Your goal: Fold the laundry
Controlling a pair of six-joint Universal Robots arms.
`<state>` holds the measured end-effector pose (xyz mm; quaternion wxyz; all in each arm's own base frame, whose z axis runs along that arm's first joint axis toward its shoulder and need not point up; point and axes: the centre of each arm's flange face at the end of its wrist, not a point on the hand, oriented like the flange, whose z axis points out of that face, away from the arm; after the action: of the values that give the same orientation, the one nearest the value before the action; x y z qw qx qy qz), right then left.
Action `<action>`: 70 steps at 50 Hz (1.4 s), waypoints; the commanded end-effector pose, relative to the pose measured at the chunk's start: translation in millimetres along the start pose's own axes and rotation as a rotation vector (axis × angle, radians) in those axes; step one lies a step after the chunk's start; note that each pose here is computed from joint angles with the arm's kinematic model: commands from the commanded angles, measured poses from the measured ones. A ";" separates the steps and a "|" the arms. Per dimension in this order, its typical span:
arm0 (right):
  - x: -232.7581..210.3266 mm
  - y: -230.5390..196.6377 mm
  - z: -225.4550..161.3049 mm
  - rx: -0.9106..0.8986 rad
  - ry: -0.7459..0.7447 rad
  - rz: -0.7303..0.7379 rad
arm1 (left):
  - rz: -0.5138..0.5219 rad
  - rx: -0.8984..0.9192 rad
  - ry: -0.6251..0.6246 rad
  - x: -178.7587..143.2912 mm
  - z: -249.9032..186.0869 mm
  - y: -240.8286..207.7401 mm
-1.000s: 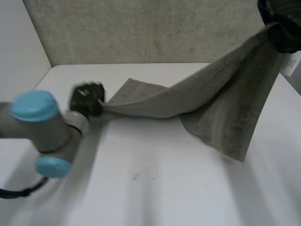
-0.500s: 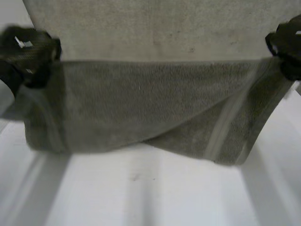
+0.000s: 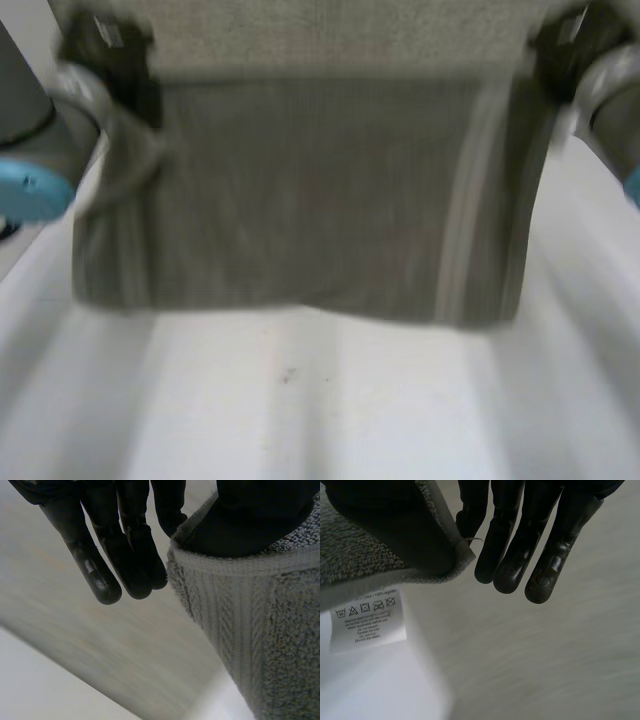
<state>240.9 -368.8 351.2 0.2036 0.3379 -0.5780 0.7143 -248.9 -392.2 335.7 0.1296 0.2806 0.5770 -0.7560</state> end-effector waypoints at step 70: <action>-129.7 127.6 -10.6 -0.160 -0.187 -0.121 | 0.180 -0.103 0.241 143.0 -27.3 137.5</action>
<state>229.2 -363.2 165.9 0.2076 0.4340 -0.6636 0.5728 -277.6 -366.1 141.7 0.1341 0.4260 0.6212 -0.6439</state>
